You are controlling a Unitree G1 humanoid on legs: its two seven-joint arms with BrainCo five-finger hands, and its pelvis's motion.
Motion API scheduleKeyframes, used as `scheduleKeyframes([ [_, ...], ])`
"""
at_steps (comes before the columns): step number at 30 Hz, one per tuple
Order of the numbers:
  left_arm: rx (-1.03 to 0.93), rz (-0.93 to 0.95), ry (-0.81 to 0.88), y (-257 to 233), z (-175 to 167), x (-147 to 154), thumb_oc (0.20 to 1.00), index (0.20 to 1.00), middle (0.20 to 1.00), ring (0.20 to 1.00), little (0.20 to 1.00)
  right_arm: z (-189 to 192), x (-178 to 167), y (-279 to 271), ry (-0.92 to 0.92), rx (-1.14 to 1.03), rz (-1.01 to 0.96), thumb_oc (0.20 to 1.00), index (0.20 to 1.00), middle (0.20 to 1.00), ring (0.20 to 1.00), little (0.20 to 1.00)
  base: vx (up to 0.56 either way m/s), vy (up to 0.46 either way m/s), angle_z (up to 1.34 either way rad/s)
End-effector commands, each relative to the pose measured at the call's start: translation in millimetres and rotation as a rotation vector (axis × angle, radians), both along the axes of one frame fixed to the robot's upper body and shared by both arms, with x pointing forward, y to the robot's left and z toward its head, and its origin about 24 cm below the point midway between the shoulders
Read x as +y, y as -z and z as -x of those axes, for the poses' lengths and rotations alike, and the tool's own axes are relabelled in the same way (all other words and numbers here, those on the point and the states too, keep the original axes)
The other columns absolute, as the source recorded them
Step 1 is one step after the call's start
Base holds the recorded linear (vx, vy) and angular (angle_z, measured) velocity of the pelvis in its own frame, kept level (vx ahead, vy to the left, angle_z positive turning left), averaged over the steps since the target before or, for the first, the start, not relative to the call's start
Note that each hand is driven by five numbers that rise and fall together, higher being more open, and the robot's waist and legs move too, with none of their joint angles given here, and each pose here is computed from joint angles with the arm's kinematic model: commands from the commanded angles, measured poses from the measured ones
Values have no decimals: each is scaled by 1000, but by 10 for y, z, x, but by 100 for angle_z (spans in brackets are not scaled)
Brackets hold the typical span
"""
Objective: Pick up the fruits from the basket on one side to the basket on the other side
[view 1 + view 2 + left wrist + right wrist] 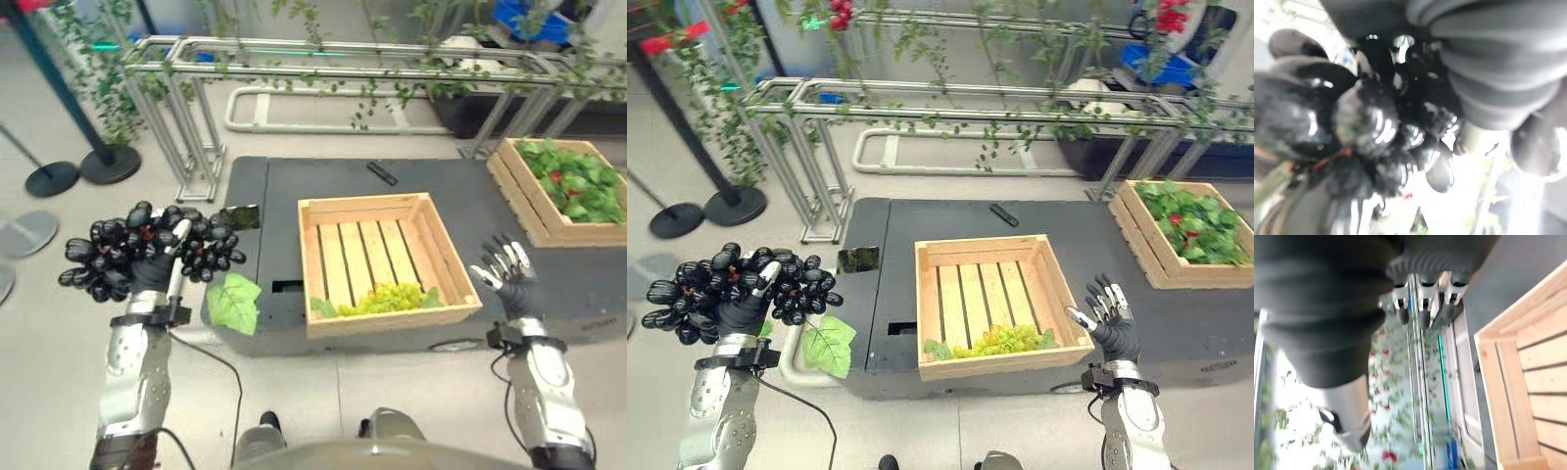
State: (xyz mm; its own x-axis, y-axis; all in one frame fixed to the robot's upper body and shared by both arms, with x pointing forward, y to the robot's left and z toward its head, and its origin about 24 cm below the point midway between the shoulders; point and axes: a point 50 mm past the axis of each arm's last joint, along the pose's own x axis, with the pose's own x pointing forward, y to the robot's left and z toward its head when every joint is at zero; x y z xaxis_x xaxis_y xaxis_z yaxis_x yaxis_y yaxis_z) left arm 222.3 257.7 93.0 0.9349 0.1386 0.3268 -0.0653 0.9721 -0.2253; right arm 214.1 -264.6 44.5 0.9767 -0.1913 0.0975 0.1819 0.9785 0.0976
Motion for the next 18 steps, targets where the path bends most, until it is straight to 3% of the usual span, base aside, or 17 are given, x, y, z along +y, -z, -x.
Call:
scheduleKeyframes([
  [1, -236, -130, -11, -490, 31, 29, 200, 200, 200, 200, 200, -25, -28, -281, 17, -151, 56, 1000, 1000, 1000, 1000, 1000, -257, -321, -10],
  [9, -229, -114, -86, -435, 130, 76, 200, 200, 200, 200, 200, 134, -166, -392, 15, -170, 121, 1000, 1000, 1000, 1000, 1000, -366, -376, -33],
  [18, -125, -102, -82, -211, 193, 91, 200, 200, 200, 200, 200, 292, -287, -379, 56, -131, 160, 1000, 1000, 1000, 1000, 1000, -301, -138, 87],
])
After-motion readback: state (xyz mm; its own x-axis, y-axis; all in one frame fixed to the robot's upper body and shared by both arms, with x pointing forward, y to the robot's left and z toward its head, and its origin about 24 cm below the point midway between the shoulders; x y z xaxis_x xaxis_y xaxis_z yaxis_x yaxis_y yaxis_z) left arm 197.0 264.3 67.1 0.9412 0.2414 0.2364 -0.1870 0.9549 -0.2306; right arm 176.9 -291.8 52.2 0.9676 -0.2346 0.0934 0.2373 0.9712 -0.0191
